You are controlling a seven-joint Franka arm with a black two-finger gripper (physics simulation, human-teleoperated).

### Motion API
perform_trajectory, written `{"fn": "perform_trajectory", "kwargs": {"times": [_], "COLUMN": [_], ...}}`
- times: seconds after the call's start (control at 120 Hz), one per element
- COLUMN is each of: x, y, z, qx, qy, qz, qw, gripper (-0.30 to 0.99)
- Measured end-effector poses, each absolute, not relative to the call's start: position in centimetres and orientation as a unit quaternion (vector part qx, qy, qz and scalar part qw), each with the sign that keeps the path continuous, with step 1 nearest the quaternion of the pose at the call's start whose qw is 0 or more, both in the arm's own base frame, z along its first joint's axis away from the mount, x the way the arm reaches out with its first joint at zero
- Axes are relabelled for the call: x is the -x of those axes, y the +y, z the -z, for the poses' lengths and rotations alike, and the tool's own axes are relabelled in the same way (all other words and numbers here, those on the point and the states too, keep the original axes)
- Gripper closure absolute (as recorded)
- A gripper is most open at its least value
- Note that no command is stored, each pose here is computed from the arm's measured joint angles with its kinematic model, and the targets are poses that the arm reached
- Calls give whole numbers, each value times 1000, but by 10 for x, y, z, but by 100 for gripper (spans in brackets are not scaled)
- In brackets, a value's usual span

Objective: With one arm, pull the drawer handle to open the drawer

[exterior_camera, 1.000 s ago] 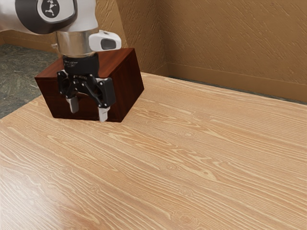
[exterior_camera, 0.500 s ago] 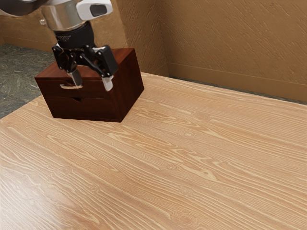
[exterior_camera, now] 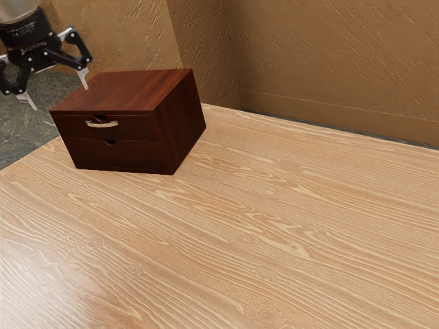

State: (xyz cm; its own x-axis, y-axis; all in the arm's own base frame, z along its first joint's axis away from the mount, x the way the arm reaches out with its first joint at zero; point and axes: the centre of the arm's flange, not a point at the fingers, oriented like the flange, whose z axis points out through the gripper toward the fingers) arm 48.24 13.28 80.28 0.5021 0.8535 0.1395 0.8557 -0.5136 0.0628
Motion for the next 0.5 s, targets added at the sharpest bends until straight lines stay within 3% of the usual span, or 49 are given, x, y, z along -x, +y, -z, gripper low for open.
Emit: {"fn": "perform_trajectory", "kwargs": {"times": [0.117,0.183,0.325,0.5], "x": [-389,-348,-408,-445], "y": [333,390,375,403], "z": [-788,-776,-745,-688], "qx": [696,621,612,576], "qy": [-715,-781,-789,-815], "qz": [64,55,50,58], "qw": [27,37,36,6], "gripper": [0,0,0,0]}}
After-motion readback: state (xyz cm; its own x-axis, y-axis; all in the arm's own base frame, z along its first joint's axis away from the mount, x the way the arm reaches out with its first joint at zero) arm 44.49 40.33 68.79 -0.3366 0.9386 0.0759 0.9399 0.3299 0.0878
